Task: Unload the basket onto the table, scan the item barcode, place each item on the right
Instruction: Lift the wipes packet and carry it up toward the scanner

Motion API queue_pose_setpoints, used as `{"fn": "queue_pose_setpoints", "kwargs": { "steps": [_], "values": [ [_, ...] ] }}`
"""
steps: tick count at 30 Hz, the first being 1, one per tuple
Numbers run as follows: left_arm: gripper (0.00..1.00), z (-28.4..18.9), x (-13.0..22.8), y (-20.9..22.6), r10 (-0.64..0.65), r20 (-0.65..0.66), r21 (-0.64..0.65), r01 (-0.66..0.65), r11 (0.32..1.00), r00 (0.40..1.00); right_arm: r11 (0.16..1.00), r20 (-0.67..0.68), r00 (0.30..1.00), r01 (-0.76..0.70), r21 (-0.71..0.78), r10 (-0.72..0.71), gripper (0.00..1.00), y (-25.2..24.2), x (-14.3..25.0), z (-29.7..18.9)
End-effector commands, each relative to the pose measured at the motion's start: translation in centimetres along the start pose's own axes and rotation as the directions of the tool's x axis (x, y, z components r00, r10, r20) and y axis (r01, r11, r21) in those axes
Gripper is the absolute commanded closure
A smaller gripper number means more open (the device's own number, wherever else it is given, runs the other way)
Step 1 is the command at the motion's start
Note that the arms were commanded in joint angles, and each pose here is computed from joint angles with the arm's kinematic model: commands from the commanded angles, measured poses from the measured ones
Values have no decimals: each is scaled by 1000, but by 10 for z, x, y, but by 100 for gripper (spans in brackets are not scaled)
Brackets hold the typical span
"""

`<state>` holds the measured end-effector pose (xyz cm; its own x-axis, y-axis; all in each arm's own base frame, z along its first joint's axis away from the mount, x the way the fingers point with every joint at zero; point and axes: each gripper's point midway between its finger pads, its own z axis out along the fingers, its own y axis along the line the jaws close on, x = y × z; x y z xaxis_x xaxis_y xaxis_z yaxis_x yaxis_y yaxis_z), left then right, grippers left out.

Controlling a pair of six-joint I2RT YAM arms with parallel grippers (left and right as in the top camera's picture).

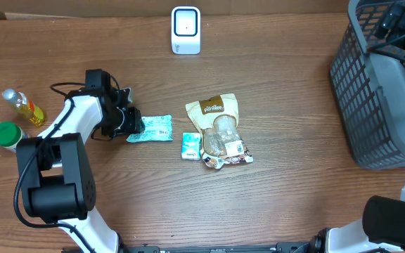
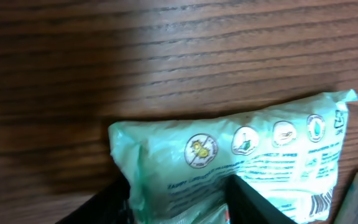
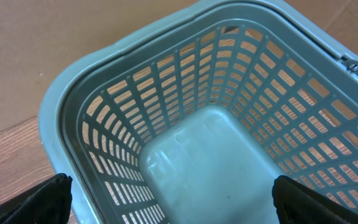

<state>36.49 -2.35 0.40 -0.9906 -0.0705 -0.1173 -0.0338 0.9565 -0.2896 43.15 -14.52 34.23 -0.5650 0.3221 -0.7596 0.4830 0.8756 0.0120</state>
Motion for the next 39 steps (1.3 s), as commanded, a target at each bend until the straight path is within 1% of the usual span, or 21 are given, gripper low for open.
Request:
{"fn": "queue_pose_setpoints", "kwargs": {
  "steps": [1, 4, 6, 7, 10, 15, 20, 27, 34, 39],
  "values": [
    [60, 31, 19, 7, 7, -95, -16, -8, 1000, 995, 1000, 32, 999, -10, 5, 10, 0, -2, -9, -9],
    [81, 33, 20, 9, 4, -100, -17, -6, 1000, 995, 1000, 32, 999, -10, 5, 10, 0, -2, -9, -9],
    [88, 31, 18, 8, 5, -93, -16, -6, 1000, 996, 1000, 32, 999, -10, 5, 10, 0, -2, -9, -9],
    [89, 29, 17, 8, 4, -90, -17, -6, 1000, 996, 1000, 32, 999, -9, 5, 9, 0, -2, -9, -9],
    [96, 24, 13, 11, -7, -86, -17, 6, 1000, 996, 1000, 32, 999, -10, 5, 10, 0, -2, -9, -9],
    [96, 7, 5, 16, -44, -75, -8, 44, 999, 996, 1000, 32, 999, -10, 5, 10, 0, -2, -9, -9],
    [96, 3, 1, 3, -55, -67, 90, 61, 994, 996, 1000, 32, 999, -10, 5, 10, 0, -2, -9, -9],
    [96, 0, 0, -14, -58, -66, 195, 69, 978, 996, 1000, 32, 999, -9, 5, 9, 0, -2, -9, -9],
    [96, -11, -6, -45, -60, -51, 382, 75, 921, 997, 1000, 32, 999, -10, 5, 10, 0, -2, -9, -9],
    [96, -12, -8, -45, -62, -42, 394, 74, 916, 997, 1000, 32, 999, -10, 5, 10, 0, -2, -9, -9]
  ]
}}
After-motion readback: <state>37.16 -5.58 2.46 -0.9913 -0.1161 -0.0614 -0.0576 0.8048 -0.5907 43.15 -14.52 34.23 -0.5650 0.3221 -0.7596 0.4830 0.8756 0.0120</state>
